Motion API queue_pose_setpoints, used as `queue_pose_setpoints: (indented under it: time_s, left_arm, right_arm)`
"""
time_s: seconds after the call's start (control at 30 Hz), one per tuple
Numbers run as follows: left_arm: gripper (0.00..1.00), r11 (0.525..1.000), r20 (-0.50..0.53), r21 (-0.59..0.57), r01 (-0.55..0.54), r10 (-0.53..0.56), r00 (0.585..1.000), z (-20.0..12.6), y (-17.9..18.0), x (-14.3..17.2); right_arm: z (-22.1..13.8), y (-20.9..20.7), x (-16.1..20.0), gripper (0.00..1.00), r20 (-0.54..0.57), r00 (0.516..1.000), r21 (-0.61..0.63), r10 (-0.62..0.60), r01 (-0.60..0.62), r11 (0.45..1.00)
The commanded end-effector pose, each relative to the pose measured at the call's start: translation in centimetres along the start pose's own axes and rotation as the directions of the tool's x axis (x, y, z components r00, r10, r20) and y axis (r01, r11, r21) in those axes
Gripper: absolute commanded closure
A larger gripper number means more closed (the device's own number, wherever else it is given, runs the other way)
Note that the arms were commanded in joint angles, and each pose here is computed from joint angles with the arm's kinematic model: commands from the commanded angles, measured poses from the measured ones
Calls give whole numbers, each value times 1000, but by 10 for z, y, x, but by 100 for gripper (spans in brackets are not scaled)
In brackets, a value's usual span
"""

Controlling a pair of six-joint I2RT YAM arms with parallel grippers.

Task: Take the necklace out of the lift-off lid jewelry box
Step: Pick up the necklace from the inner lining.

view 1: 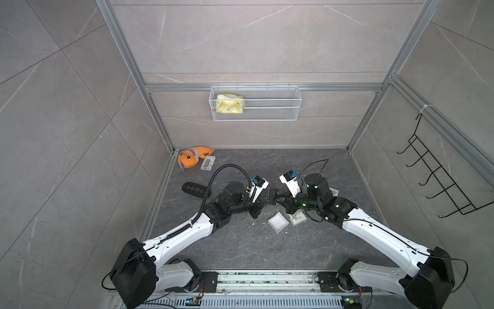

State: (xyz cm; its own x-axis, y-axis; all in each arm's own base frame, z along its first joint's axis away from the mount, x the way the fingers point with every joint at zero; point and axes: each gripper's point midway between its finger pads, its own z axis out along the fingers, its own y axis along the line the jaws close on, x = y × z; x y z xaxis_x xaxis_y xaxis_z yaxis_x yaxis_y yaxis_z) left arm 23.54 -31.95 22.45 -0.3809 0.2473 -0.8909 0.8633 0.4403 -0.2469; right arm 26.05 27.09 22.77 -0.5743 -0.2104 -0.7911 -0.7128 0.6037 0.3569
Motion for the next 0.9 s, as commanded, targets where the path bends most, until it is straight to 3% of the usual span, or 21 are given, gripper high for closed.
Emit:
queue_pose_setpoints:
  time_s: [0.0, 0.3, 0.5, 0.87]
  left_arm:
    - [100, 998, 4, -43, -48, 49, 999, -10, 6, -2]
    - [100, 988, -48, -128, -86, 80, 996, -16, 21, 9]
    - [100, 972, -147, -202, -121, 92, 985, -16, 38, 32]
    - [100, 997, -243, 55, -52, 64, 968, -15, -5, 67]
  right_arm:
    - [-8, 1, -8, 100, 17, 1000, 8, -24, 24, 1000]
    - [-12, -2, -11, 100, 14, 999, 26, -34, 34, 999]
    - [-16, -9, -16, 100, 19, 999, 63, -36, 35, 997]
    - [-15, -43, -43, 100, 24, 999, 213, -24, 18, 977]
